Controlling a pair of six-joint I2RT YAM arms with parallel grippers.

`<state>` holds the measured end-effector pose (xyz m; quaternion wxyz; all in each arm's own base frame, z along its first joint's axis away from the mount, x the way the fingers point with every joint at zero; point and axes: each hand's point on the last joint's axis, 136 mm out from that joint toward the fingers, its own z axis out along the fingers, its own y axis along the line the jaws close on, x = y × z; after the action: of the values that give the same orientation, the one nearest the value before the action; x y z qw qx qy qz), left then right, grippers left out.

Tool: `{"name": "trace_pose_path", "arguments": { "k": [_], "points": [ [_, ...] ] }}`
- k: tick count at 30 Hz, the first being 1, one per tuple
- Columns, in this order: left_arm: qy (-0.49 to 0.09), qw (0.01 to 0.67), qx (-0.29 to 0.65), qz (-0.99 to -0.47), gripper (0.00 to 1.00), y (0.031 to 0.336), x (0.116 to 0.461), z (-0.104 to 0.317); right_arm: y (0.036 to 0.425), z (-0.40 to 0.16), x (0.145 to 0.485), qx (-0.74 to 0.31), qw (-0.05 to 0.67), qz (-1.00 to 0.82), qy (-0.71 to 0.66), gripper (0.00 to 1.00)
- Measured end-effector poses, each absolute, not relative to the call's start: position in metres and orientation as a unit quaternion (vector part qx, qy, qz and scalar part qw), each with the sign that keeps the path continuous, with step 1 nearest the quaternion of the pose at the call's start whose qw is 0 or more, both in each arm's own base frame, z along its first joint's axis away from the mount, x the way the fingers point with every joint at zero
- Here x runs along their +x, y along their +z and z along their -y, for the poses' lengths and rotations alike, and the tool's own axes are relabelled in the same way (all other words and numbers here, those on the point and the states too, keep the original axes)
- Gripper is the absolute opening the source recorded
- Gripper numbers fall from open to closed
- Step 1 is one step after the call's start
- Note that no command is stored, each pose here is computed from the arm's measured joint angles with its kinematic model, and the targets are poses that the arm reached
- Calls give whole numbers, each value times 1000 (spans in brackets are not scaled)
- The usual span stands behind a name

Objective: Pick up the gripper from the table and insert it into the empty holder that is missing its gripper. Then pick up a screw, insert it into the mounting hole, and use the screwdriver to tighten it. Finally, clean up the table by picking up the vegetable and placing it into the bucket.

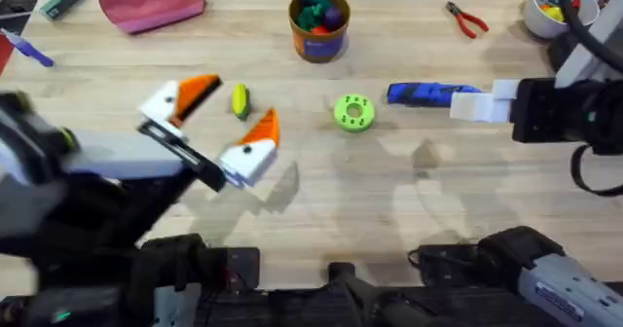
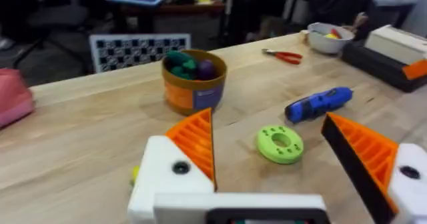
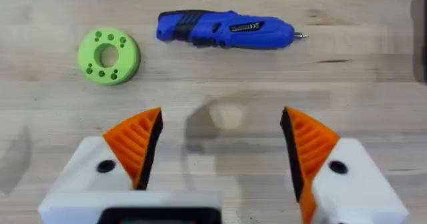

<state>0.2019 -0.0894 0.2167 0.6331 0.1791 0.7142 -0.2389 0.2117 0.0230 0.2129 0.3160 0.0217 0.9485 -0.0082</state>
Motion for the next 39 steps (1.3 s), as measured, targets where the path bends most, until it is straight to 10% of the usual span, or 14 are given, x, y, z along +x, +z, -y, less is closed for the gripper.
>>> {"name": "trace_pose_path", "arguments": {
  "k": [11, 39],
  "points": [
    [-171, 508, 84, -840, 986, 258, 233, 47, 213, -23, 212, 23, 316, -948, -8, 994],
    [-44, 174, -3, -984, 986, 156, 306, 24, 213, -23, 212, 23, 316, -948, -8, 994]
  ]
}}
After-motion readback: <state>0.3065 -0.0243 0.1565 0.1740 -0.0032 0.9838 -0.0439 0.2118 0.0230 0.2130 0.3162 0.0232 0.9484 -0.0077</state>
